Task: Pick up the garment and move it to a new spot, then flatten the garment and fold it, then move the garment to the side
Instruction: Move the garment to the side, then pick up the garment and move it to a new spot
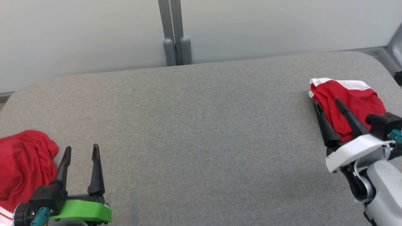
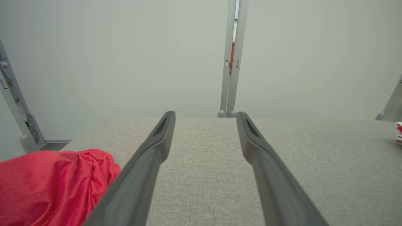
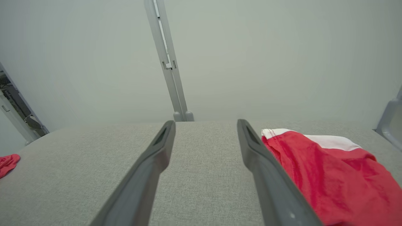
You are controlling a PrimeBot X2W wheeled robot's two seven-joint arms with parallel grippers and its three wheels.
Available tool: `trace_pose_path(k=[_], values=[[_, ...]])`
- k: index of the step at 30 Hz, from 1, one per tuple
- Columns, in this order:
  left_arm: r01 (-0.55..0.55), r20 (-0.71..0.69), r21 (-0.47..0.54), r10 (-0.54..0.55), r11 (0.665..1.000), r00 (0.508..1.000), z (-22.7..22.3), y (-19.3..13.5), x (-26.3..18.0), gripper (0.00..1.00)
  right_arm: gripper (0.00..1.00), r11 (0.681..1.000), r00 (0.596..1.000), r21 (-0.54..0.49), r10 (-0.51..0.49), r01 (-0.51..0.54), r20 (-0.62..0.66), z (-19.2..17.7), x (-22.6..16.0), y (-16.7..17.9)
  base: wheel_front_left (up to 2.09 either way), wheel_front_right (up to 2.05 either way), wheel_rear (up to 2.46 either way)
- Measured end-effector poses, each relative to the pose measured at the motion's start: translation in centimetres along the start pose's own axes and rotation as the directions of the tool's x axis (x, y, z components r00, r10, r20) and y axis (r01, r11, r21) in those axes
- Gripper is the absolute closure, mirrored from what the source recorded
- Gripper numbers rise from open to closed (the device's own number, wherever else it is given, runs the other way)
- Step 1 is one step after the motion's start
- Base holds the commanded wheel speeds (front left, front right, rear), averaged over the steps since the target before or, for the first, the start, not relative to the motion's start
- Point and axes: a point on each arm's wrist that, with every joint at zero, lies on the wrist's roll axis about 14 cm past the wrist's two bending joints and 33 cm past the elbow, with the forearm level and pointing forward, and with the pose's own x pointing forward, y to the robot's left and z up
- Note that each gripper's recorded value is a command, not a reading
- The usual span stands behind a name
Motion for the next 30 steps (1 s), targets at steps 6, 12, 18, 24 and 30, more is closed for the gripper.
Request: trace_pose_path(k=[6,12,18,24,30], values=[[-0.027,-0.013,-0.020,0.027,0.999,1.000,-0.4,0.5,-1.3,0.00,0.00,1.000,1.000,0.013,-0.020,0.020,0.000,-0.9,-1.7,0.6,0.00,0.00,0.00],[-0.017,-0.025,-0.030,0.016,0.999,1.000,-0.9,0.0,-1.3,0.00,0.00,1.000,1.000,0.002,-0.024,0.024,0.002,-1.1,-2.0,0.9,0.00,0.00,0.00],[-0.014,-0.031,-0.026,0.013,1.000,0.999,-1.1,-0.1,-1.5,0.00,0.00,1.000,1.000,-0.007,-0.010,0.010,0.000,-1.3,-1.8,1.5,0.00,0.00,0.00],[-0.076,-0.029,-0.011,0.076,0.997,0.997,-1.0,1.7,-2.5,0.00,0.00,0.998,0.998,0.018,0.055,-0.055,-0.017,-2.3,-0.8,4.2,0.00,0.00,0.00],[-0.181,-0.028,0.008,0.181,0.984,0.983,-0.8,4.8,-4.5,0.00,0.00,0.986,0.986,0.062,0.158,-0.156,-0.042,-3.8,0.5,8.5,0.00,0.00,0.00]])
